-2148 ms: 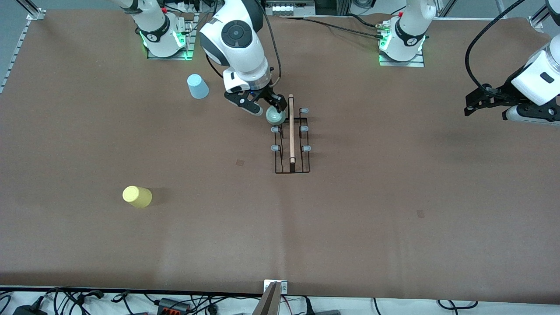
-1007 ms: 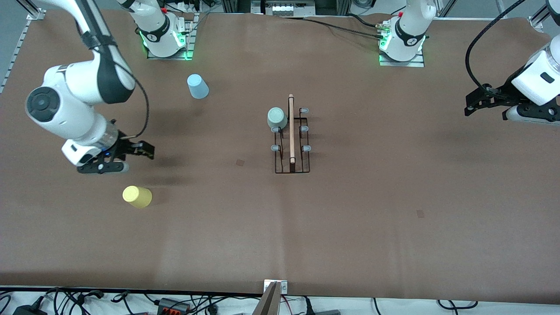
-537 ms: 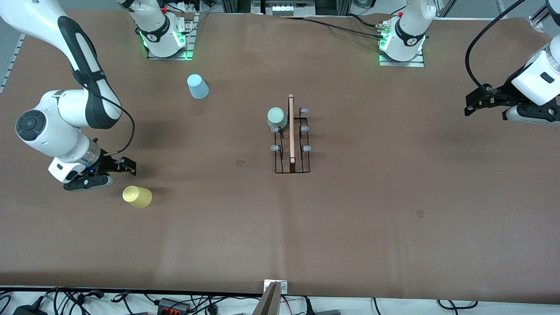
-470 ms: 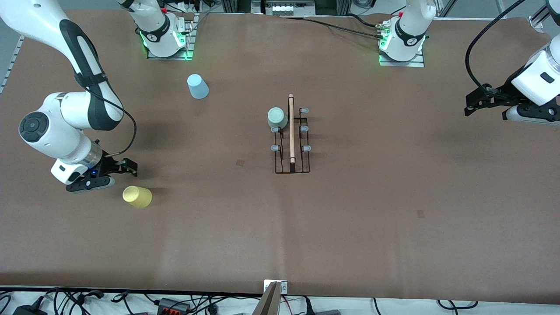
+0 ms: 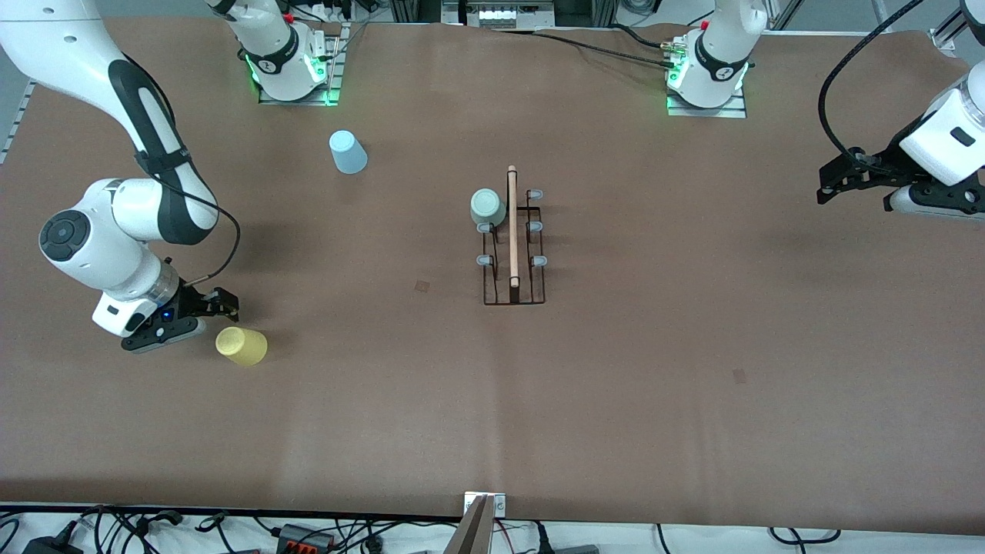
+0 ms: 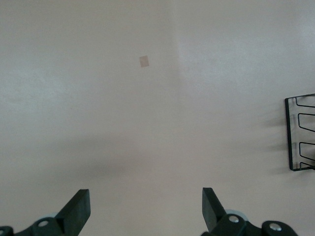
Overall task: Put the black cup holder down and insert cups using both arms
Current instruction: 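Move the right gripper over to the yellow cup, then grasp the yellow cup with the right gripper and lift it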
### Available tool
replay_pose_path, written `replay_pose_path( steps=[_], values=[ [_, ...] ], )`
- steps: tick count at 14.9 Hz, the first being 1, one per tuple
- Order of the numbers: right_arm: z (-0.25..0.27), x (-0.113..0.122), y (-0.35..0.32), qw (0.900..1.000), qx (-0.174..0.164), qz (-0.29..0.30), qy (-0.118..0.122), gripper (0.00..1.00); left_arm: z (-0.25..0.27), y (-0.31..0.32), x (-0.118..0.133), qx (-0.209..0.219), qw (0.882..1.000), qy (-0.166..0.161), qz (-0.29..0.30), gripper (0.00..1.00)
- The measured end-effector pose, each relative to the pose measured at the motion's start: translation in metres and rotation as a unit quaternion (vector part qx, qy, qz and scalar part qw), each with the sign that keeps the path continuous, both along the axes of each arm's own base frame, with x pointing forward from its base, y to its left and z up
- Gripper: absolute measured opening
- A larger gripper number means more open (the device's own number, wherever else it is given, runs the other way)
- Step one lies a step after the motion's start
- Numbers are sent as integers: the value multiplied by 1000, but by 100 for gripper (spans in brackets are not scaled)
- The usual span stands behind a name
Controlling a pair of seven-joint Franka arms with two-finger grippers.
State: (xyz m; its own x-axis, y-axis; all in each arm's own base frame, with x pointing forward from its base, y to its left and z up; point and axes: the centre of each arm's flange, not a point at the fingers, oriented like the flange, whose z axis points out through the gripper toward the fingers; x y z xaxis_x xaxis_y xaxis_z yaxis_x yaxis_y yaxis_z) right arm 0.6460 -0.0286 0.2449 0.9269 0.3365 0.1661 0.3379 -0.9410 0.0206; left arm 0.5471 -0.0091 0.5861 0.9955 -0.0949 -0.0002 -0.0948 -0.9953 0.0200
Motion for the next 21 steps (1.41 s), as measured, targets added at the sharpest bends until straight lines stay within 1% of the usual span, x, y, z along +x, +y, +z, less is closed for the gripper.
replay_pose_path(
  steps=[3, 9, 13, 21],
  values=[
    [-9, 4, 9, 1000, 8, 0, -2, 100, 0, 0, 0, 0, 1000, 0, 0, 100],
    [-12, 4, 10, 1000, 11, -3, -1, 100, 0, 0, 0, 0, 1000, 0, 0, 100],
    [-22, 7, 13, 1000, 17, -7, -15, 100, 0, -2, 0, 0, 1000, -1, -1, 100],
    [-24, 10, 17, 1000, 18, -5, -18, 100, 1, -3, 0, 0, 1000, -1, -3, 100]
  ],
)
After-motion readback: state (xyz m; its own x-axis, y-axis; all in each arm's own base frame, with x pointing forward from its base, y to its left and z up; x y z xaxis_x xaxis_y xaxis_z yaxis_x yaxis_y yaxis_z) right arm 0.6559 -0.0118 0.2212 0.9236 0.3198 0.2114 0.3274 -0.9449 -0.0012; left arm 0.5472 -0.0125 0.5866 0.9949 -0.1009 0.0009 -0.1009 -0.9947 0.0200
